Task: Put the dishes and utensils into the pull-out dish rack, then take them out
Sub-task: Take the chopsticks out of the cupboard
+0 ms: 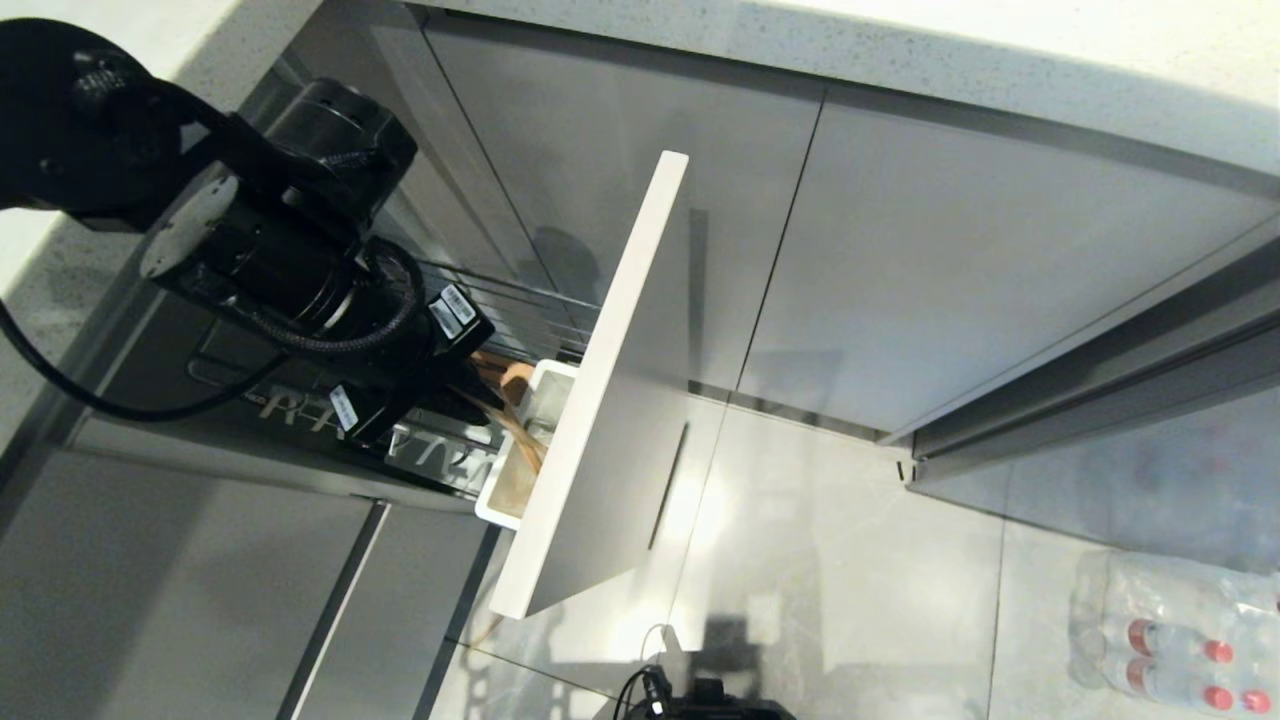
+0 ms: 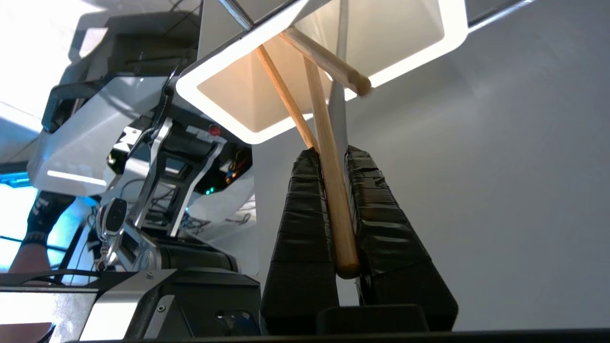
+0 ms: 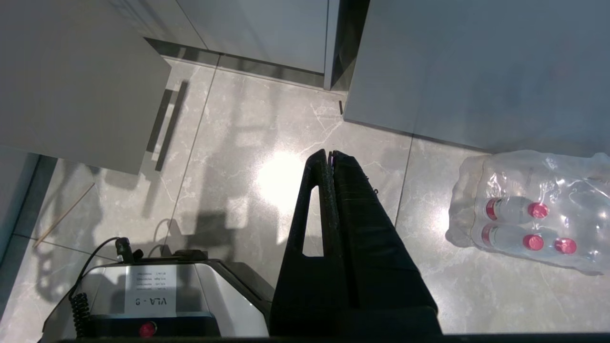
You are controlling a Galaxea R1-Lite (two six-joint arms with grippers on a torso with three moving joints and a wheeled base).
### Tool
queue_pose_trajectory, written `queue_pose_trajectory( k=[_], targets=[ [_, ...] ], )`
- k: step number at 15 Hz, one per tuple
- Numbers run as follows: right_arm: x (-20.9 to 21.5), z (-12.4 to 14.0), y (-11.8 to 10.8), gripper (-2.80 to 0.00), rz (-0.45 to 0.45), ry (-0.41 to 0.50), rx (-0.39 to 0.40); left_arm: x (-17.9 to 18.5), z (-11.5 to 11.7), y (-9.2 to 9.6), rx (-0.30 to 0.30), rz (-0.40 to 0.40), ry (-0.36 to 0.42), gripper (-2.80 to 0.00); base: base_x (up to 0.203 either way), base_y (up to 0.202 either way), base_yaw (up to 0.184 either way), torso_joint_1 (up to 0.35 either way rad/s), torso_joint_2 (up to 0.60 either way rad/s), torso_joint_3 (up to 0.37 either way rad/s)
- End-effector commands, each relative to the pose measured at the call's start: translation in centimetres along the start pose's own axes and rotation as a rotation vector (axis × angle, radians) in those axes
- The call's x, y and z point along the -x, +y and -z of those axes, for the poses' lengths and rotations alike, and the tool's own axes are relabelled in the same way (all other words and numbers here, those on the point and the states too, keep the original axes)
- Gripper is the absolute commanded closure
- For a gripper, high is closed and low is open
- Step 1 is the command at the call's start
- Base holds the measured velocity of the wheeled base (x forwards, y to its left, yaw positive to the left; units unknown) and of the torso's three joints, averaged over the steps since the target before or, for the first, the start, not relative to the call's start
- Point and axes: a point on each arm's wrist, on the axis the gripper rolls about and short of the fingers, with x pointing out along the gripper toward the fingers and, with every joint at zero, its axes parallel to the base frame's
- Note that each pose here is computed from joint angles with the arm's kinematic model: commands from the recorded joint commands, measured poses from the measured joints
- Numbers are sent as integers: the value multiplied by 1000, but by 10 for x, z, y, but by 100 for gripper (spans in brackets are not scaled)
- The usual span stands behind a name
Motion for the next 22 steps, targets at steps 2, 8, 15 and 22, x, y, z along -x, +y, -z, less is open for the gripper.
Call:
queue_pose_trajectory(
  k=[2,8,15,22],
  targets=[
    [0,0,0,0,0,0,0,16,3,2,-3,-3,-36,0,0,0,0,0,0,0],
    [0,0,0,0,1,-1,0,48,19,3,-50,-35,-18,0,0,0,0,0,0,0],
    [0,0,0,0,1,1,0,81,23,10,-63,2,-139,0,0,0,0,0,0,0],
    [0,0,0,0,1,-1,0,108,29,15,-88,89,-183,0,0,0,0,0,0,0]
  ],
)
